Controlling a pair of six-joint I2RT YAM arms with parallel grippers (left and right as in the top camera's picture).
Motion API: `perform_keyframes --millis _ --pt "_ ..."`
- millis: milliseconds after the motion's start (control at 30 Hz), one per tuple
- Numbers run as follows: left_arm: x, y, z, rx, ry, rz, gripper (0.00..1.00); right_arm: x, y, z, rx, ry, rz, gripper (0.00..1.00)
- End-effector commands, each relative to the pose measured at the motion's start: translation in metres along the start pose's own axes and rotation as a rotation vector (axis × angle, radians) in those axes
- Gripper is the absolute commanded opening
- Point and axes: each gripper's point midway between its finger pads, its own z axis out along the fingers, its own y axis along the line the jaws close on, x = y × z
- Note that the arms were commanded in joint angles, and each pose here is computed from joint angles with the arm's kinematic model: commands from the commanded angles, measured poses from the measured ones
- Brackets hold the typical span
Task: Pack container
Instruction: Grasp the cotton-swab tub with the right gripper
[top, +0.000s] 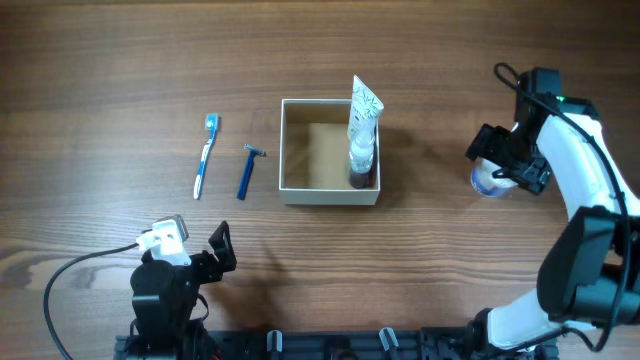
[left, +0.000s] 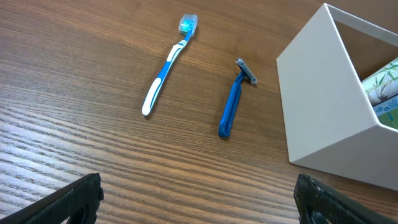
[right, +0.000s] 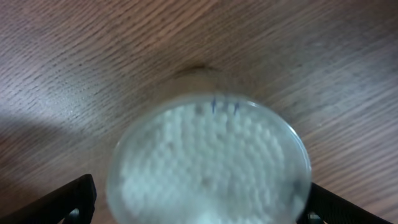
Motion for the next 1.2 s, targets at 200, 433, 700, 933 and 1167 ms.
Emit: perform_keyframes --millis 200,433,700,933,1167 --pt "0.000 -0.003 0.000 0.015 -0.004 0.006 1.00 -0.008 0.007 0.002 -0.036 -0.014 0.007 0.83" --pt "0.000 -0.003 0.000 0.015 -0.004 0.006 1.00 -0.008 0.007 0.001 -0.035 -0.013 0.011 0.69" --pt "0.000 -0.003 0.000 0.015 -0.004 0.006 1.00 -0.008 0.009 -0.041 -0.100 -0.096 -0.035 0.67" --pt "0.000 -0.003 0.000 0.015 -0.004 0.006 1.00 0.015 0.037 -0.167 -0.318 -0.395 -0.254 0.63" --pt "0.000 -0.003 0.000 0.015 -0.004 0.006 1.00 0.082 0.072 -0.289 -0.644 -0.723 -0.464 0.63"
